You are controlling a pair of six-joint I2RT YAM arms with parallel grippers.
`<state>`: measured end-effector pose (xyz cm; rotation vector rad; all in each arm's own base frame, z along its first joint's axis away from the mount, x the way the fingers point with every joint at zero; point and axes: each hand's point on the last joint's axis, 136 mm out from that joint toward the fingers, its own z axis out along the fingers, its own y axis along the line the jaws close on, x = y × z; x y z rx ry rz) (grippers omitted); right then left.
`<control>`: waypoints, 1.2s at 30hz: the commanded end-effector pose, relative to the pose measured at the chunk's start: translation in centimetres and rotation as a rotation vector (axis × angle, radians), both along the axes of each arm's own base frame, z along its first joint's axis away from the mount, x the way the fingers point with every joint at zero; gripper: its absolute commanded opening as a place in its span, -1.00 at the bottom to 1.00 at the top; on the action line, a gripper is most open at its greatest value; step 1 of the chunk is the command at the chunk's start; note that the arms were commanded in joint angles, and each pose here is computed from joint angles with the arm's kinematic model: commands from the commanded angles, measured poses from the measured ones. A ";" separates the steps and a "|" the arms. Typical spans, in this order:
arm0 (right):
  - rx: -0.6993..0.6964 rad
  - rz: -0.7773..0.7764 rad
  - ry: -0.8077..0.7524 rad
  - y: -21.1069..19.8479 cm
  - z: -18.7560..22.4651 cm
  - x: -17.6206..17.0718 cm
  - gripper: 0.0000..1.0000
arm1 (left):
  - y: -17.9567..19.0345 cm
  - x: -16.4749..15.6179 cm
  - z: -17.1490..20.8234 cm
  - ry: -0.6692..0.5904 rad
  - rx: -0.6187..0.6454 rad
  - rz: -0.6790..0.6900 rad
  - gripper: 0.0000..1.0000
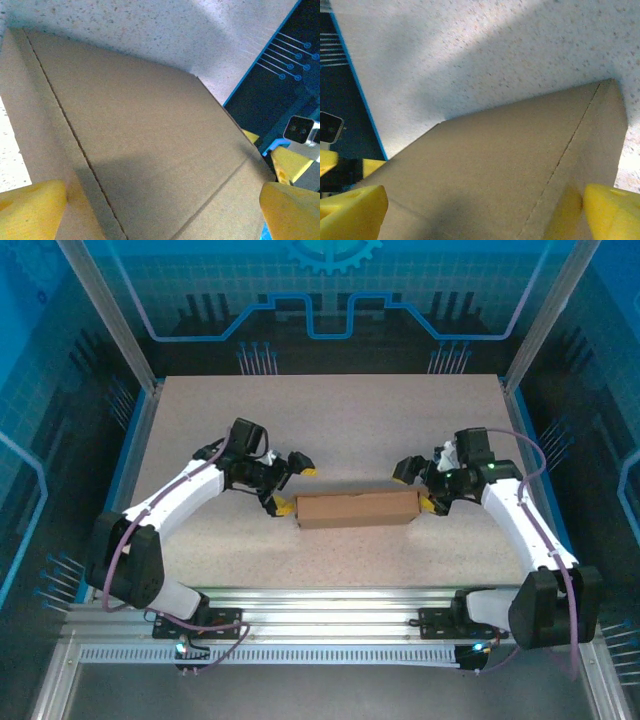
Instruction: Fold the paper box
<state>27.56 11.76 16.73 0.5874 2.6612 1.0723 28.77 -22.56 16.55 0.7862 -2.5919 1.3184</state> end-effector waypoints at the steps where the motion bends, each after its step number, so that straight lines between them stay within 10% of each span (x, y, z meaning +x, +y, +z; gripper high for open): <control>1: 0.107 0.022 -0.080 0.4 2.3 0.6 1.00 | -0.5 1.1 3.1 -0.112 -0.077 -0.052 0.99; 27: -0.048 0.065 -0.461 -3.5 5.0 1.7 0.99 | 2.7 2.8 4.4 -0.356 0.055 -0.076 0.99; 36: -0.263 0.102 -0.567 -5.2 6.3 1.0 0.35 | 5.3 2.0 7.6 -0.737 0.253 -0.163 0.99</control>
